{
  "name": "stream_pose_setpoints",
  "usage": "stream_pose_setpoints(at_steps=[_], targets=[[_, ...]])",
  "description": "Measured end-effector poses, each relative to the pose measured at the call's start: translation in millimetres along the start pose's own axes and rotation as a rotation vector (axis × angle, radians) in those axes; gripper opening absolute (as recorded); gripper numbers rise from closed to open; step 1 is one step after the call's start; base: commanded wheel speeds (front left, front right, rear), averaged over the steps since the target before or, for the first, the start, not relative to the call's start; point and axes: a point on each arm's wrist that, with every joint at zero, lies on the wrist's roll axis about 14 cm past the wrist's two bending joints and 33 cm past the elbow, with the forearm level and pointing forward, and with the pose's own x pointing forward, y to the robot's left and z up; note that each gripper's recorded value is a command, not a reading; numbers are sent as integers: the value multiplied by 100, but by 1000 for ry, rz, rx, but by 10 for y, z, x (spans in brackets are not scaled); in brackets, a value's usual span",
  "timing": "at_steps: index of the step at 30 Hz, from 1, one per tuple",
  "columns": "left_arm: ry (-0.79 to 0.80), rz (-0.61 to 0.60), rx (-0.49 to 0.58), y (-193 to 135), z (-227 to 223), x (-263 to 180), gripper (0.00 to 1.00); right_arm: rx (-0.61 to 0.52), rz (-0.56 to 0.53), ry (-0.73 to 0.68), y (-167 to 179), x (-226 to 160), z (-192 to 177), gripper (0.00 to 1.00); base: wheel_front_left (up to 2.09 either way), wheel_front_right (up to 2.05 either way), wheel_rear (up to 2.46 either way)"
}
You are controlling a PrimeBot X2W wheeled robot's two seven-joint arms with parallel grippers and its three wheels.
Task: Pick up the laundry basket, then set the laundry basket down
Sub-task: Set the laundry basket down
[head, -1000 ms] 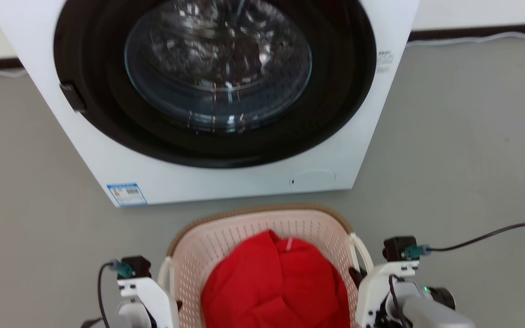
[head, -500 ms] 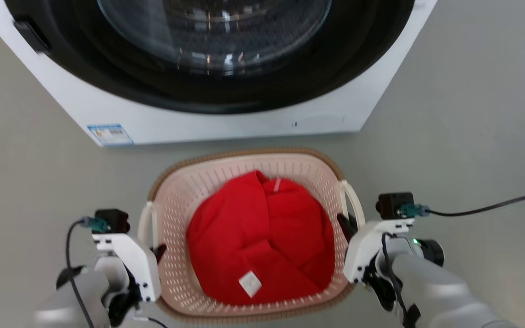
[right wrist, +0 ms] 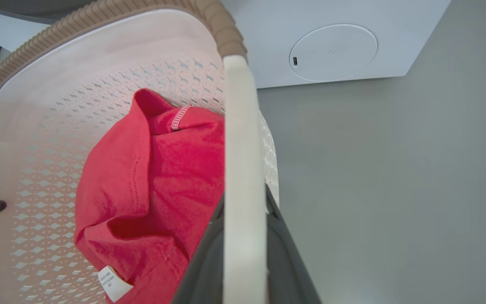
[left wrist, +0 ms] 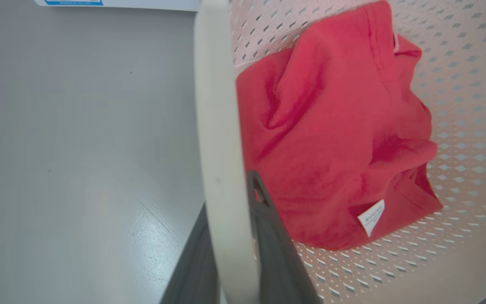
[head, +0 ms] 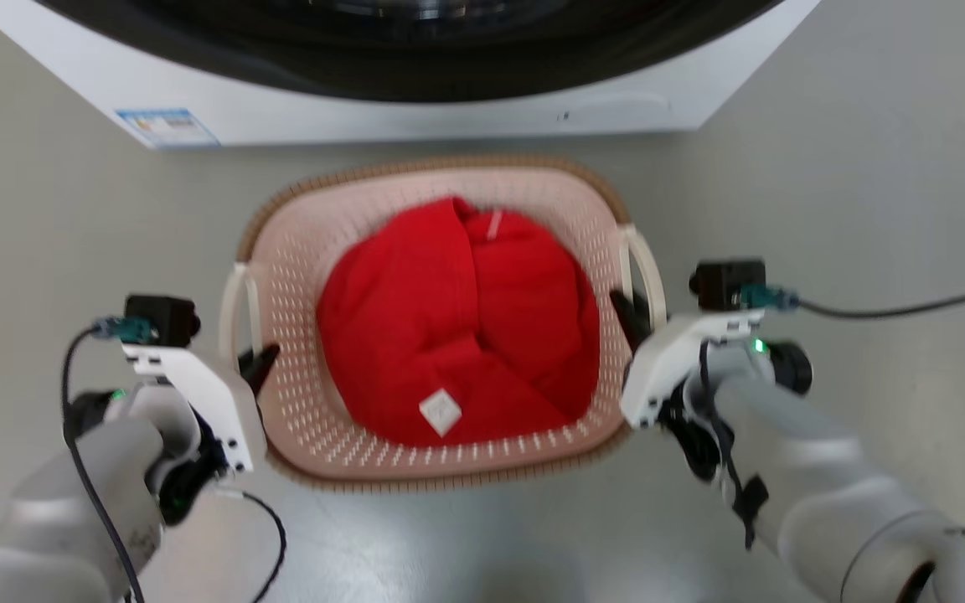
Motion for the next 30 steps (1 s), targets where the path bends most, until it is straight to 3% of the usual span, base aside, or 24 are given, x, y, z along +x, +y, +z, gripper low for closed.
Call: stream_pose_setpoints(at_steps=[5,14,30], targets=[[-25,-6,8,114,88,167,0,10,7,-10,-46,240,85,0,0,0,0],[-15,-14,20,279,16,432,0,40,0,18,-187,544,-75,0,0,0,0],[-21,-29,31,421,4,756,0,74,-25,3,-404,813,-229,0,0,0,0]])
